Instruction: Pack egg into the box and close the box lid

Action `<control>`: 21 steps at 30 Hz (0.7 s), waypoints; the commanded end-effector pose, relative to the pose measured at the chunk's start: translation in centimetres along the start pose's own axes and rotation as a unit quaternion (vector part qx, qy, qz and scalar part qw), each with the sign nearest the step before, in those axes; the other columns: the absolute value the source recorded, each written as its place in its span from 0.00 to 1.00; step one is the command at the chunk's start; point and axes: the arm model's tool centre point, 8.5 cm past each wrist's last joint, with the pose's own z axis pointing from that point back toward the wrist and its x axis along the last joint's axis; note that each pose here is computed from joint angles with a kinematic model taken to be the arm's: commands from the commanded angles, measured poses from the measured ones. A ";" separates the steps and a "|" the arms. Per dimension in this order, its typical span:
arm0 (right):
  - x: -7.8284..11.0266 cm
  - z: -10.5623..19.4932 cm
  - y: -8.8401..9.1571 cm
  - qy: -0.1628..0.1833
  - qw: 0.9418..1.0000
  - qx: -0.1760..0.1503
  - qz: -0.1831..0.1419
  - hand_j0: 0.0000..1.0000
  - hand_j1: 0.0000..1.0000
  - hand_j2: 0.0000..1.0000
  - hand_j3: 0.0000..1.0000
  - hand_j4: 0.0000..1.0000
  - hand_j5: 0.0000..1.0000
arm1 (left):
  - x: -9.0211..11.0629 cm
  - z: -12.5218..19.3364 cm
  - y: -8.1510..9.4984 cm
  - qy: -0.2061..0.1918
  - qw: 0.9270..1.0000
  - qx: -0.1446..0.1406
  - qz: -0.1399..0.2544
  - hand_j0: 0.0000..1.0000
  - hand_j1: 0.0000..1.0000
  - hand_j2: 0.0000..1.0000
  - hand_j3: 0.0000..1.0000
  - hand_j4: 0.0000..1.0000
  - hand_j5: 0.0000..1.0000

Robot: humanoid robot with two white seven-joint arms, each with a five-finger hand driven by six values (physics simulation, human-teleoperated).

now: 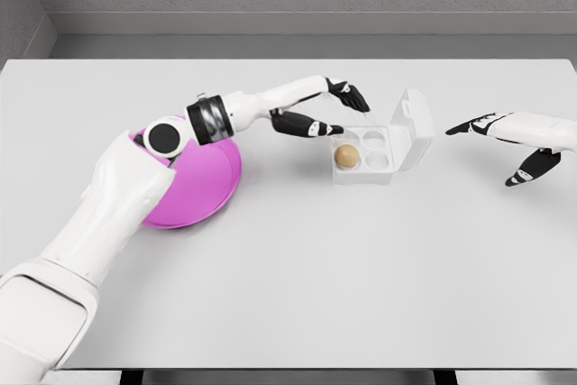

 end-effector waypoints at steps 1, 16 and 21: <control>0.0 0.1 -0.1 0.000 1.000 -0.002 -0.002 1.00 1.00 1.00 1.00 1.00 1.00 | 2.1 2.1 2.5 -0.027 0.999 0.015 -0.023 0.68 0.68 0.68 0.68 0.68 0.68; -0.8 0.3 0.6 0.005 1.000 0.001 -0.009 1.00 1.00 1.00 1.00 1.00 1.00 | 4.8 14.7 5.2 0.029 0.995 -0.033 -0.090 1.00 1.00 1.00 1.00 1.00 1.00; -0.4 0.2 0.2 0.001 1.000 -0.002 -0.004 1.00 1.00 1.00 1.00 1.00 1.00 | 4.7 15.5 5.4 0.038 0.995 -0.031 -0.090 1.00 1.00 1.00 1.00 1.00 1.00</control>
